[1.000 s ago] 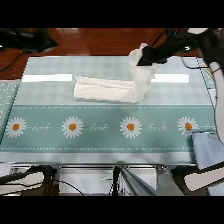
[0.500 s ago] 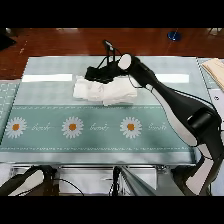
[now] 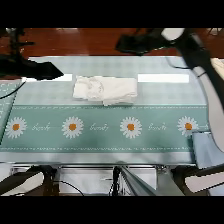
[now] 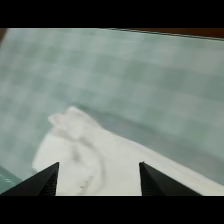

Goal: Fold the shirts.

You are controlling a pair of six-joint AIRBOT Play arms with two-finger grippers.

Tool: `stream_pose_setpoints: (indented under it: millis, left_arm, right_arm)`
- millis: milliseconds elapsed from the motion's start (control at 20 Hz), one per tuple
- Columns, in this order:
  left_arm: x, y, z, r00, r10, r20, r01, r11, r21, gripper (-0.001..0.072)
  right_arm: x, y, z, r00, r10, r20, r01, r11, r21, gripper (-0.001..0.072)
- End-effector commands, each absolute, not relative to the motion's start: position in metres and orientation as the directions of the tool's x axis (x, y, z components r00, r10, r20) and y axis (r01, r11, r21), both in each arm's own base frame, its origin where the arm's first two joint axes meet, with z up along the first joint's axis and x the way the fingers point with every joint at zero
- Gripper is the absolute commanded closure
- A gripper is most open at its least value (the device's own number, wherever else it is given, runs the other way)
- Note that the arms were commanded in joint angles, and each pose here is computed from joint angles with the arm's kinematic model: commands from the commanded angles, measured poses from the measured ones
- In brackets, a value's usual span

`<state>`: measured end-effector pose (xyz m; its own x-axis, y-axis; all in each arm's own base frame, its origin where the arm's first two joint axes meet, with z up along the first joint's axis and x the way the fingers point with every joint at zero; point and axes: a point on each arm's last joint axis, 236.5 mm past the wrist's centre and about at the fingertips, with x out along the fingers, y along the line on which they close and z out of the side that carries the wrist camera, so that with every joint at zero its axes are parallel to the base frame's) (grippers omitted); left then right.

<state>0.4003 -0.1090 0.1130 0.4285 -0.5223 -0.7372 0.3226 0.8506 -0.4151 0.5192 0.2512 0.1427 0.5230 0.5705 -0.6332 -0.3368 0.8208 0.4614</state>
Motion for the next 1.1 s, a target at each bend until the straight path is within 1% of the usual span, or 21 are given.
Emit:
stream_pose_setpoints:
  millis: [0,50,150,250,350,450,700,900,1050]
  left_arm:
    - [0.429,-0.143,0.053,0.363,-0.532,-0.764,0.356,0.838,-0.414,0.015]
    - [0.434,-0.15,0.035,0.322,-0.538,-0.779,0.354,0.832,-0.427,0.0091]
    - [0.437,-0.165,0.005,0.207,-0.575,-0.792,0.341,0.801,-0.492,0.0086]
    - [0.438,-0.185,-0.009,0.089,-0.649,-0.755,0.325,0.736,-0.594,-0.0013]
    - [0.449,-0.196,-0.018,0.039,-0.69,-0.723,0.307,0.696,-0.649,-0.0013]
    - [0.46,-0.199,-0.03,0.016,-0.697,-0.717,0.266,0.694,-0.669,-0.0013]
    - [0.45,-0.202,-0.056,-0.141,-0.701,-0.699,0.194,0.673,-0.714,-0.0013]
    - [0.448,-0.204,-0.076,-0.173,-0.7,-0.693,0.154,0.676,-0.721,-0.0013]
    - [0.444,-0.214,-0.084,-0.196,-0.698,-0.689,0.159,0.671,-0.724,-0.0013]
  right_arm:
    - [0.493,0.112,0.131,0.459,0.326,-0.827,-0.184,0.945,0.27,0.0161]
    - [0.485,0.086,0.123,0.417,0.296,-0.86,-0.151,0.955,0.255,0.0161]
    - [0.476,0.049,0.111,0.367,0.267,-0.891,-0.106,0.964,0.245,0.0159]
    - [0.478,0.028,0.107,0.37,0.251,-0.894,-0.078,0.968,0.24,0.0159]
    - [0.48,0.018,0.103,0.368,0.244,-0.897,-0.078,0.97,0.232,0.0159]
    - [0.481,0.016,0.098,0.358,0.244,-0.901,-0.094,0.97,0.225,0.0159]
    - [0.485,0.023,0.085,0.338,0.275,-0.9,-0.116,0.961,0.25,0.0159]
    - [0.488,0.032,0.082,0.333,0.314,-0.889,-0.122,0.949,0.289,0.016]
    - [0.489,0.034,0.083,0.339,0.32,-0.885,-0.125,0.947,0.294,0.016]
